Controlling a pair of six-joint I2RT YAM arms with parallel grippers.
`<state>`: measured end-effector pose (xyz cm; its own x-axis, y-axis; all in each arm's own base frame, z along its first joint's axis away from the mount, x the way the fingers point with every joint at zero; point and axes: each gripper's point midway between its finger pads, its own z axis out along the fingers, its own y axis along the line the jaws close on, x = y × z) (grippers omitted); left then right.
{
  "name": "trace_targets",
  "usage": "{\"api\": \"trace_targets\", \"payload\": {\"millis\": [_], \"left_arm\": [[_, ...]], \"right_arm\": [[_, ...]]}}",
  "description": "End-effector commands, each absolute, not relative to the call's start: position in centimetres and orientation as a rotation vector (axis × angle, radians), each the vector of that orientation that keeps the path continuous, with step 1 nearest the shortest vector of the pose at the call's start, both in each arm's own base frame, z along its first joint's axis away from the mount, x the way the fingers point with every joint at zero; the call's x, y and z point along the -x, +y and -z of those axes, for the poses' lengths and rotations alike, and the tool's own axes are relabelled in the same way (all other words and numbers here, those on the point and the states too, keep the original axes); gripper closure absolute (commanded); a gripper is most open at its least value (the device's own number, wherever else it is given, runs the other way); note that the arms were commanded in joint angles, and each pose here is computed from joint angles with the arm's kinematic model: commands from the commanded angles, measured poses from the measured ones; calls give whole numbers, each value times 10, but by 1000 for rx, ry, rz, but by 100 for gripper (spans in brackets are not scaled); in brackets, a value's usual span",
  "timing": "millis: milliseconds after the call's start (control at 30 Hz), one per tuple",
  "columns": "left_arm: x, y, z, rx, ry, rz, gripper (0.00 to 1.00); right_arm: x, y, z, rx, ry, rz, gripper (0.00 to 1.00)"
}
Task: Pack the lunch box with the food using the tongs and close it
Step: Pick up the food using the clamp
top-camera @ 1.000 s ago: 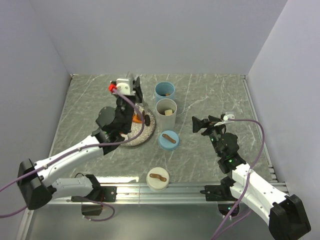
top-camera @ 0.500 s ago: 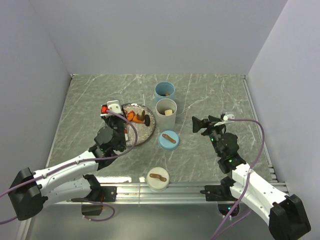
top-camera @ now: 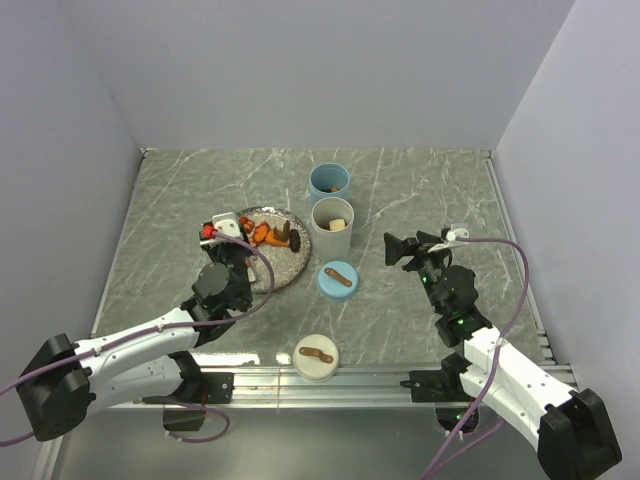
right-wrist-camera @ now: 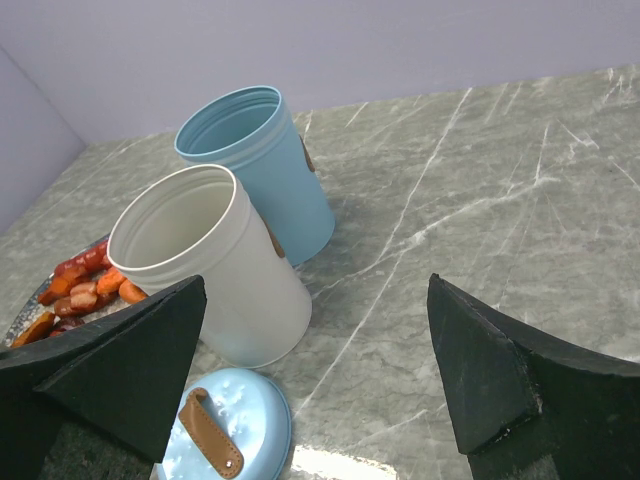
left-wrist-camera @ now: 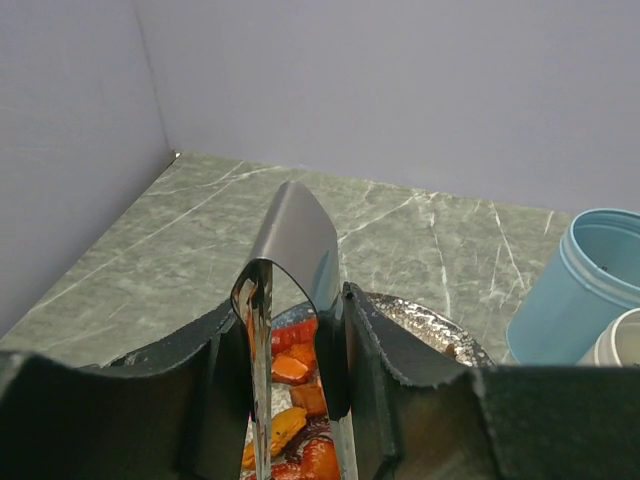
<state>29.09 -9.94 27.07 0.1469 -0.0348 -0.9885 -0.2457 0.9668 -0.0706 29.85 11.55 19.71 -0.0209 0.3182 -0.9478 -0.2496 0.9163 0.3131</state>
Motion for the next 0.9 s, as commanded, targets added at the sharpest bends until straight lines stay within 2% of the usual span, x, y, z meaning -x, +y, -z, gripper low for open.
{"api": "trace_targets", "payload": {"millis": [0,600,800,867], "left_arm": [[-291,-98,-273,289,1386,-124,57],[-311,-97,-243,266,1422,-111,56],[-318,-98,-238,254,1438,-121,58],[-321,-101,-236,247,1444,-123,62]], "right_arm": [[-301,115,-215,-61,1474,-463,2],[-301,115,-216,-61,1472,-463,2],[-301,115,-215,-61,1476,-461,2],[-301,115,-216,-61,1474,-463,2]]}}
